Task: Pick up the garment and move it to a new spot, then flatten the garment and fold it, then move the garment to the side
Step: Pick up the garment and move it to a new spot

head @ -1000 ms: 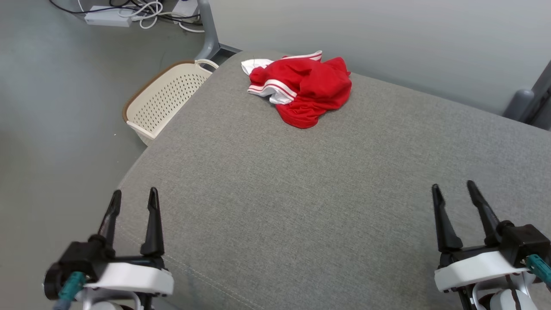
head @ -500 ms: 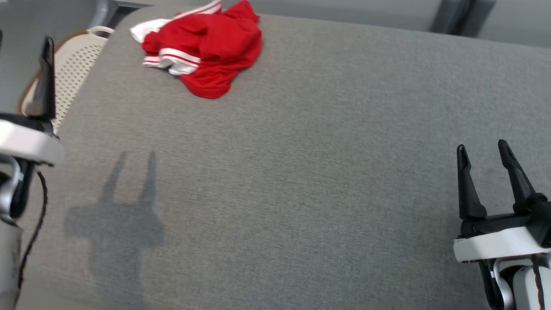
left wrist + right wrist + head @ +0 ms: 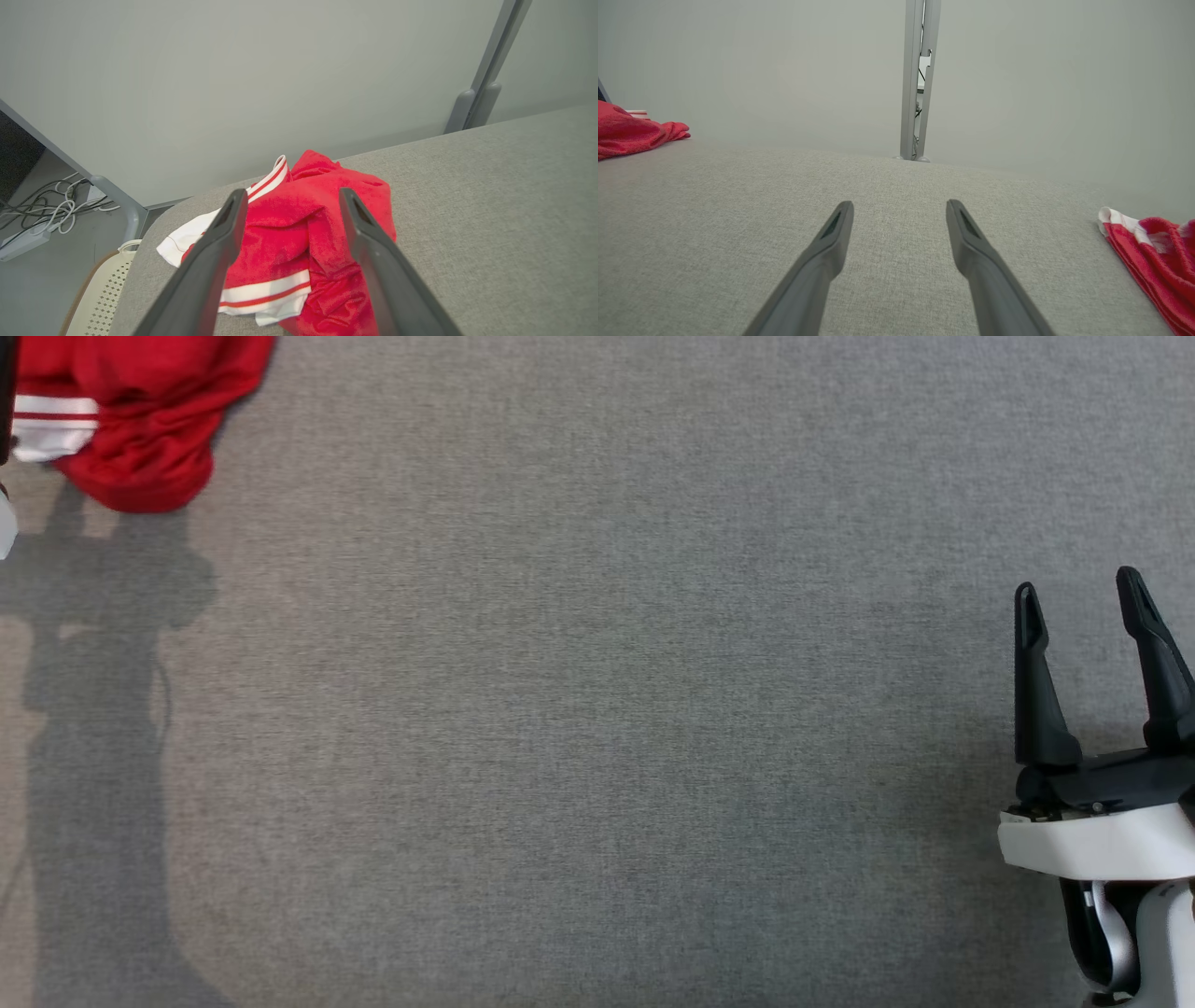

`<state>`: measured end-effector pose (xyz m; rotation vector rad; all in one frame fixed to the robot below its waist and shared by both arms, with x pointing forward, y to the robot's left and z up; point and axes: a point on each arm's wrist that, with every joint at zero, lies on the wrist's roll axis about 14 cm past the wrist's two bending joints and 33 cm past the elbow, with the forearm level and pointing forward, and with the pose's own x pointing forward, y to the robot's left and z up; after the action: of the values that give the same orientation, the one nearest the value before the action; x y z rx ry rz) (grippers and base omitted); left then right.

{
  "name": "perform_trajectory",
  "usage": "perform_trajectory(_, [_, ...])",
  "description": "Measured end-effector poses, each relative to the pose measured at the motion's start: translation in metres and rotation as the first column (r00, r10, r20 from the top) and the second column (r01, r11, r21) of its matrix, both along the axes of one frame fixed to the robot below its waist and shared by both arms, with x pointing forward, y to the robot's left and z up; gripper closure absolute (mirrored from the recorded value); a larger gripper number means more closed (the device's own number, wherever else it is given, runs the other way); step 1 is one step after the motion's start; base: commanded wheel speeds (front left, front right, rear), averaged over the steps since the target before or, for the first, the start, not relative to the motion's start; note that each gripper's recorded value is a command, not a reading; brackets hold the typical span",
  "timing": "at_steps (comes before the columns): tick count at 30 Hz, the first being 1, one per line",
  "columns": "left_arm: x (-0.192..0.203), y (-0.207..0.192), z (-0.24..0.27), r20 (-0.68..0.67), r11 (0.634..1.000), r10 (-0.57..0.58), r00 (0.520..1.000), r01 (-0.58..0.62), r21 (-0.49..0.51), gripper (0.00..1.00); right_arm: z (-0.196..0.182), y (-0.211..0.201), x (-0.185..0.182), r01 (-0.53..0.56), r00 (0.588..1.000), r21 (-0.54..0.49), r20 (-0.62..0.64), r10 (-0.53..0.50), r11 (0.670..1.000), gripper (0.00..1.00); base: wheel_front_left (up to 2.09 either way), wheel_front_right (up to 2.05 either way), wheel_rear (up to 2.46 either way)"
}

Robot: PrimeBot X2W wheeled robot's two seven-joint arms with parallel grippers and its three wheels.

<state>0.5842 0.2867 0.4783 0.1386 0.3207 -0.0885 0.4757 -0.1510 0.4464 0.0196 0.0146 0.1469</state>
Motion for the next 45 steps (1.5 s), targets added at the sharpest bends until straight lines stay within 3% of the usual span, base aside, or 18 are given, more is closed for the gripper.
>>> perform_trajectory(6, [0.021,-0.017,-0.054,-0.127,0.998,-0.017,0.992,0.010,-0.056,0.00,-0.008,-0.024,-0.003,0.054,0.998,-0.067,-0.016,-0.055,0.996,0.00,0.00,0.00,0.00])
perform_trajectory(13, [0.024,-0.014,-0.095,-0.230,0.999,0.012,0.973,-0.019,-0.029,0.00,-0.010,-0.030,-0.004,0.066,0.997,-0.082,-0.022,-0.068,0.994,0.00,0.00,0.00,0.00])
perform_trajectory(14, [0.022,-0.012,-0.099,-0.245,1.000,0.018,0.969,-0.023,-0.021,0.06,-0.010,-0.030,-0.004,0.066,0.998,-0.083,-0.020,-0.068,0.994,0.00,0.00,0.00,0.00])
perform_trajectory(16, [0.022,-0.007,-0.101,-0.249,0.999,0.032,0.968,-0.037,-0.016,0.86,-0.008,-0.030,-0.003,0.064,0.998,-0.084,-0.013,-0.065,0.994,0.00,0.00,0.00,0.00])
perform_trajectory(17, [0.023,-0.006,-0.101,-0.248,0.999,0.036,0.968,-0.041,-0.015,1.00,-0.006,-0.030,-0.002,0.065,0.998,-0.084,-0.008,-0.066,0.994,0.00,0.00,0.00,0.00])
perform_trajectory(27, [0.019,-0.005,-0.074,-0.185,1.000,0.026,0.982,-0.024,0.011,1.00,0.012,-0.024,-0.002,0.054,0.998,-0.067,0.041,-0.052,0.996,0.00,0.00,0.00,0.00])
perform_trajectory(34, [0.030,-0.022,0.019,0.064,0.997,-0.057,0.996,0.053,0.057,1.00,0.039,-0.021,-0.013,0.052,0.994,-0.034,0.101,-0.048,0.998,0.00,0.00,0.00,0.00])
perform_trajectory(42, [0.009,-0.080,0.125,0.278,0.974,-0.219,0.935,0.192,0.122,1.00,0.077,-0.023,-0.039,0.059,0.983,0.006,0.174,-0.060,0.998,0.00,0.00,0.00,0.00])
perform_trajectory(45, [-0.014,-0.125,0.178,0.371,0.945,-0.326,0.869,0.289,0.155,1.00,0.095,-0.027,-0.056,0.069,0.974,0.022,0.213,-0.072,0.997,0.00,0.00,0.00,0.00])
